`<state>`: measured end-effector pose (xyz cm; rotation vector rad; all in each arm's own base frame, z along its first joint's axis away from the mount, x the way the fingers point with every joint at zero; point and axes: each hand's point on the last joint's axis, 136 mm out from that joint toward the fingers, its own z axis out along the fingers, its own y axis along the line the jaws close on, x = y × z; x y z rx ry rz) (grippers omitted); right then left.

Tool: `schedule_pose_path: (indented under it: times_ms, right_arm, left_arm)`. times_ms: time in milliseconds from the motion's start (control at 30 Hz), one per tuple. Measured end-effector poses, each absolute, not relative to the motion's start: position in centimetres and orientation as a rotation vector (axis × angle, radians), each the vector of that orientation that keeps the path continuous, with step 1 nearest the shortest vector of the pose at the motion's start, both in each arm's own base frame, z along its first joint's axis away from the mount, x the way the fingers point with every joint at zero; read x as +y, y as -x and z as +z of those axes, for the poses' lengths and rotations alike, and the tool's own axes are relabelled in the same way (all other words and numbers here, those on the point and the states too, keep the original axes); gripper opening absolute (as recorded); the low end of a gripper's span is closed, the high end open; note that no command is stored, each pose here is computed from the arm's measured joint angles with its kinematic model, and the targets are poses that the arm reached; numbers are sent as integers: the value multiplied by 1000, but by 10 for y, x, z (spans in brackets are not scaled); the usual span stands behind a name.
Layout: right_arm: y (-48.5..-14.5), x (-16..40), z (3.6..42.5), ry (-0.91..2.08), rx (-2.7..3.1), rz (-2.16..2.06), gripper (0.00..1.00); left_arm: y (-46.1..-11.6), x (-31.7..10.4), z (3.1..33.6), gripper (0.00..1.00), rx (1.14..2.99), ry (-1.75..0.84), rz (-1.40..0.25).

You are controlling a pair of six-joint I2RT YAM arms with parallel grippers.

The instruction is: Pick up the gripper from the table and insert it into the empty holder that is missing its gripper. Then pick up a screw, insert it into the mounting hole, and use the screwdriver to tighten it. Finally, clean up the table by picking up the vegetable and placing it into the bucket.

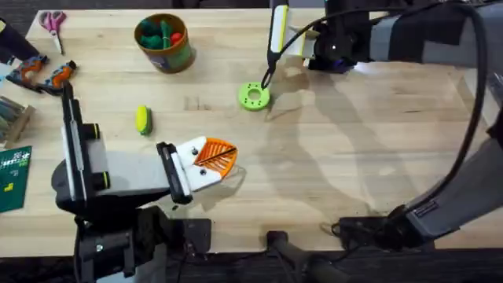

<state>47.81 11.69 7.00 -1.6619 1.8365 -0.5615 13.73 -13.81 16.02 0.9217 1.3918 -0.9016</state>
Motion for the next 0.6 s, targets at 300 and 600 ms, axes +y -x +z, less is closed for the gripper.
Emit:
schedule_pose_path:
  times_ms: [300, 600]
  right_arm:
    - [-469, 110, 55, 1714, 1884, -542, 290]
    - [-470, 108, 62, 1727, 1890, -556, 993]
  left_arm:
    - [-137, -138, 160, 12, 1391, -923, -900]
    - [-137, -138, 160, 12, 1390, -923, -900]
